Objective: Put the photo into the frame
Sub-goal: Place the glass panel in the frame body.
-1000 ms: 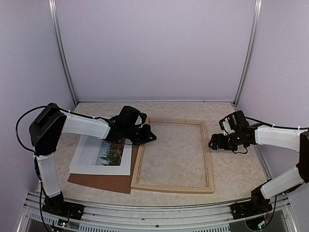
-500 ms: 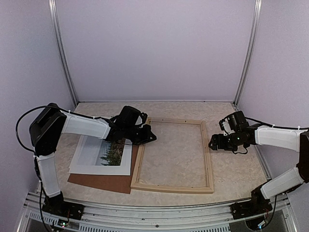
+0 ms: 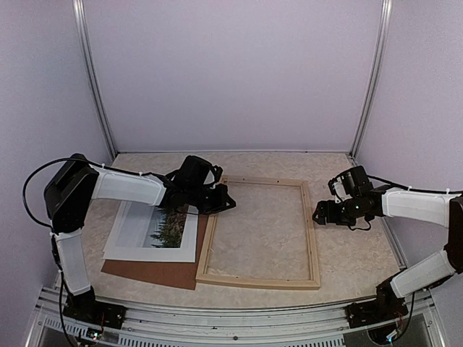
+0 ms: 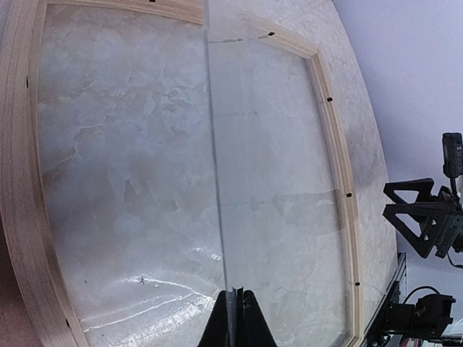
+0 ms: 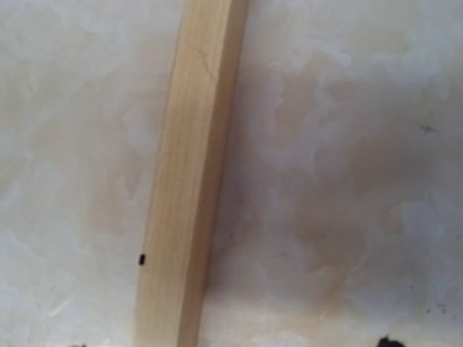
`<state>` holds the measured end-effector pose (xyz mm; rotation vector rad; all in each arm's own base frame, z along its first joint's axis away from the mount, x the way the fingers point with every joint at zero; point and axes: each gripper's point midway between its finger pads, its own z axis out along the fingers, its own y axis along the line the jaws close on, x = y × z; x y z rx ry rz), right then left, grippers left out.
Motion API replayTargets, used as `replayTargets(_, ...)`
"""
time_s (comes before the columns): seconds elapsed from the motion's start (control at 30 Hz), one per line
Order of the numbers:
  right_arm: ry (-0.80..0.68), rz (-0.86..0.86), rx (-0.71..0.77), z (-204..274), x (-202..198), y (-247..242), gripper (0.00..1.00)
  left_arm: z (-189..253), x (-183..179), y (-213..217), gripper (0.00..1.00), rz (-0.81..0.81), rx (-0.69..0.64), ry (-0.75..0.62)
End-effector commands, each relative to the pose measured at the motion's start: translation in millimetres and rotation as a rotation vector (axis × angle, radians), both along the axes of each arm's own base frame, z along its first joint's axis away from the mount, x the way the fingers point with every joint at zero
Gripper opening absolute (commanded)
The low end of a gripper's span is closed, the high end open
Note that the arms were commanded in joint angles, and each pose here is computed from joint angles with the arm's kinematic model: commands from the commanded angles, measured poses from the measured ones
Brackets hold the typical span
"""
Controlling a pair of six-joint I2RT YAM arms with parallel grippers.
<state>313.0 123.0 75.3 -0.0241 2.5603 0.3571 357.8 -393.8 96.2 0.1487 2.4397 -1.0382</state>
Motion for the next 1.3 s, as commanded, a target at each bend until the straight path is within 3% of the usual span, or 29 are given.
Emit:
replayTargets(0.0,0.004,0.008,-0.002,-1,0,5,0.86,13,5,-7,0.0,-0.015,-0.011,-0.039)
replayTargets(0.63,-0.046,0.036,0.038,13,5,25,0.86,8,-3,-15,0.0,-0.037,-0.02,-0.031)
replayTargets(1.27,0.0,0.315,0.095,-11,13,163,0.85,2,-3,-9,0.02,-0.02,0.006,-0.033)
